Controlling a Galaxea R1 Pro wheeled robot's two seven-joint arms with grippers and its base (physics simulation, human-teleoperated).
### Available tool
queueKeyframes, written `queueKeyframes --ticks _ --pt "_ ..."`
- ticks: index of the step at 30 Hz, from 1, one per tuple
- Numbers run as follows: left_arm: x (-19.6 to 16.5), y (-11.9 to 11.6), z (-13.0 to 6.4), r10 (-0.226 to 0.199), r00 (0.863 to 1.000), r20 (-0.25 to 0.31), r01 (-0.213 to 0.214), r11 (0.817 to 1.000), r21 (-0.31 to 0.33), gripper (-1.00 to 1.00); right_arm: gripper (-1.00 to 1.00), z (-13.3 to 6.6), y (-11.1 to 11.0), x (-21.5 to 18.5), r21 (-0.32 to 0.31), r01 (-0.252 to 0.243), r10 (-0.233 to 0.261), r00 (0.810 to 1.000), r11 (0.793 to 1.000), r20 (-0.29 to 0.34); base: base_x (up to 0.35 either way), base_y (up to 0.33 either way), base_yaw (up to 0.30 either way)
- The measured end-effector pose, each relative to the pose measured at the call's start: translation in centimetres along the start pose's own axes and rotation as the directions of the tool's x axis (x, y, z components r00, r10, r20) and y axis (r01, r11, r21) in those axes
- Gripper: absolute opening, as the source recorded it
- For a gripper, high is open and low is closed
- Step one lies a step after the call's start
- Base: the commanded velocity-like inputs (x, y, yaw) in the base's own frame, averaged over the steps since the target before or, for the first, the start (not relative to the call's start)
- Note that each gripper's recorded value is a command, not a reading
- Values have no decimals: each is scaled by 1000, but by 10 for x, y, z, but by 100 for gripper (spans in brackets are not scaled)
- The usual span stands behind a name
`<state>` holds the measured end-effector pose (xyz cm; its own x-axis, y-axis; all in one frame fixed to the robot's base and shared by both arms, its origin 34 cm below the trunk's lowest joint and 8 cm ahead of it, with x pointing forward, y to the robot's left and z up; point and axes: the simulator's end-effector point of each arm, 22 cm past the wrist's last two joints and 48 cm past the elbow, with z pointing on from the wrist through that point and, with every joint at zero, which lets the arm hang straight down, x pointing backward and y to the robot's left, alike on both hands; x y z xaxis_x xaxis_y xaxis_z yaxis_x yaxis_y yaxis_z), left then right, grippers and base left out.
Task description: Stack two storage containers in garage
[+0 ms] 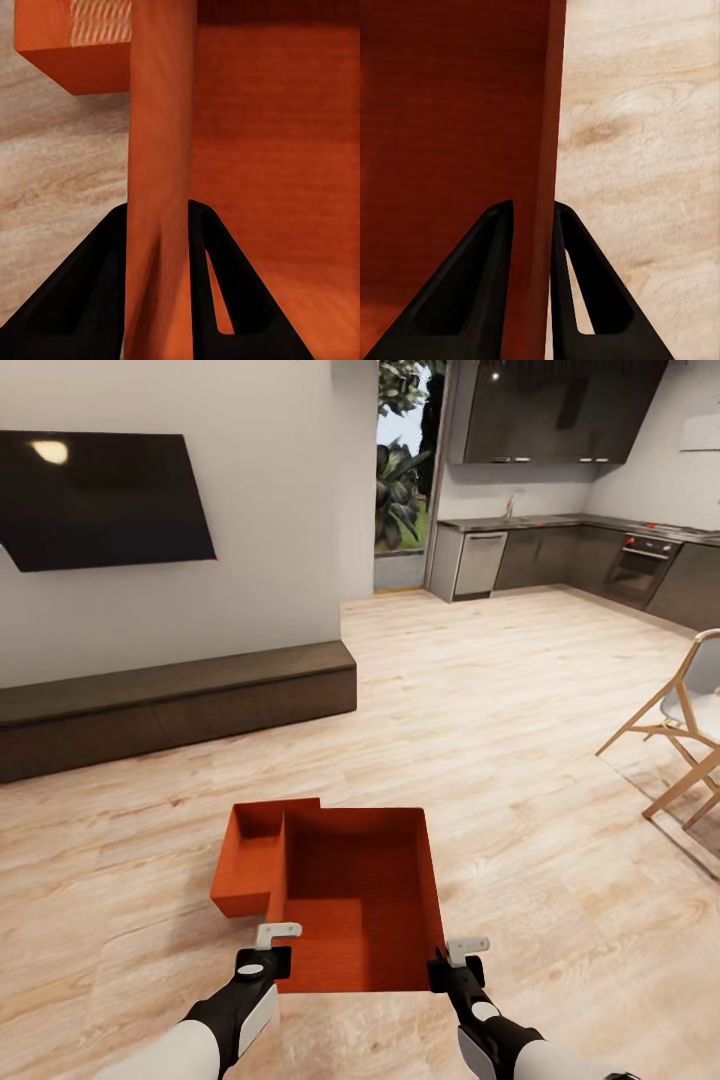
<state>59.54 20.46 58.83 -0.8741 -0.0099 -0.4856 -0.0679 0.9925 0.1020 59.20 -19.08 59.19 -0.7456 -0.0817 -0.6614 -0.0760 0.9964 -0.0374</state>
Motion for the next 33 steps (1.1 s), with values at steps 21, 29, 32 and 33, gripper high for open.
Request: queueKeyframes --ticks 21,29,32,33 --pt "-16 1 -8 -7 999 32 7 1000 0 -100 -100 -4 -2 -18 3 2 -2 999 1000 33 0 0 0" --pt "-23 1 -12 -9 999 44 9 1000 0 -100 -100 -6 -2 -25 3 2 -2 999 1000 45 0 0 0" --pt "-25 1 -13 -9 999 49 9 1000 0 -100 -100 -7 -2 -27 4 2 -2 999 1000 50 0 0 0" --pt "-26 1 -13 -10 999 51 10 1000 0 -100 -100 -7 -2 -28 4 2 -2 999 1000 52 0 0 0"
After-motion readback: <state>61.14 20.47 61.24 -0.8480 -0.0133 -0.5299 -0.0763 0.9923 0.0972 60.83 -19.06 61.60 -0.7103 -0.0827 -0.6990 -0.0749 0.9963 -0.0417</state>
